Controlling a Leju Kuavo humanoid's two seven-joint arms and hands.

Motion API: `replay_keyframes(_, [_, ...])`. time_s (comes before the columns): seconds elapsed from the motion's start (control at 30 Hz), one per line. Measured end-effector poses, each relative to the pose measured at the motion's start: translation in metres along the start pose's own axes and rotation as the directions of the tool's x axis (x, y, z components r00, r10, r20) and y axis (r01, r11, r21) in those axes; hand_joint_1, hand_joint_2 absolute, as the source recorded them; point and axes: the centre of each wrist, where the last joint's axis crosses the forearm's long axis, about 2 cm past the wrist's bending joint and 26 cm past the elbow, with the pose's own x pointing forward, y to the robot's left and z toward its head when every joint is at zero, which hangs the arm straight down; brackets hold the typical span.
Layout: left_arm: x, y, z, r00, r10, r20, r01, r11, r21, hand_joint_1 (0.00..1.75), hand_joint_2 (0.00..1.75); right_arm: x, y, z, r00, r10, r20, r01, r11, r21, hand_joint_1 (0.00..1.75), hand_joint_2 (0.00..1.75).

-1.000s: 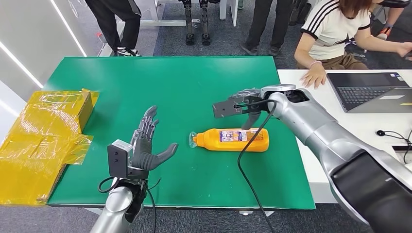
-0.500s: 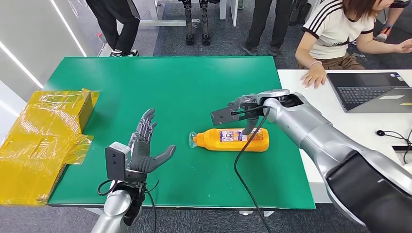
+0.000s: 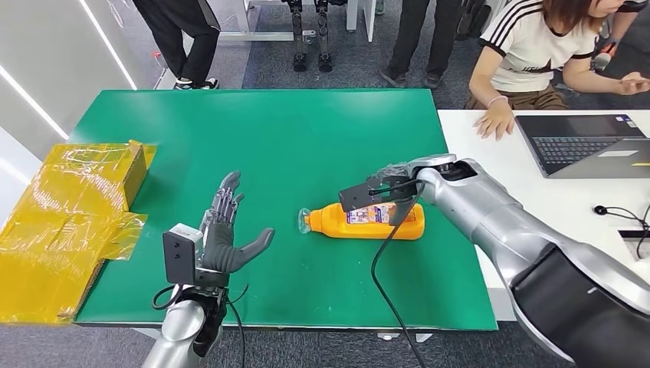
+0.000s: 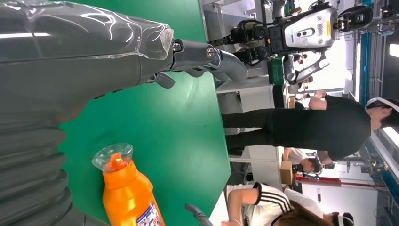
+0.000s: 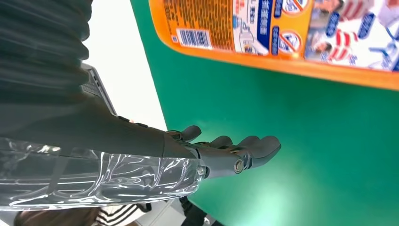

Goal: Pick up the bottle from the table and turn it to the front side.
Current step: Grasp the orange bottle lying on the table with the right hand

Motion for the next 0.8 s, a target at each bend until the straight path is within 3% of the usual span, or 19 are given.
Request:
replay_keyframes(0.53, [0.0, 0.0, 0.0, 1.0, 0.003, -0.002, -0.003, 1.0, 0.008, 0.0, 1.75, -0.003, 0.019, -0.01, 1.0, -0.01, -0.02, 0.011, 0.999, 0.048, 0.0, 1.75])
replay_keyframes(0.8, [-0.003, 0.0, 0.011, 1.0, 0.005, -0.021, -0.004, 1.0, 0.016, 0.0, 1.75, -0.004, 0.039, -0.019, 1.0, -0.009, -0.012, 0.009, 0.999, 0.035, 0.0, 1.75])
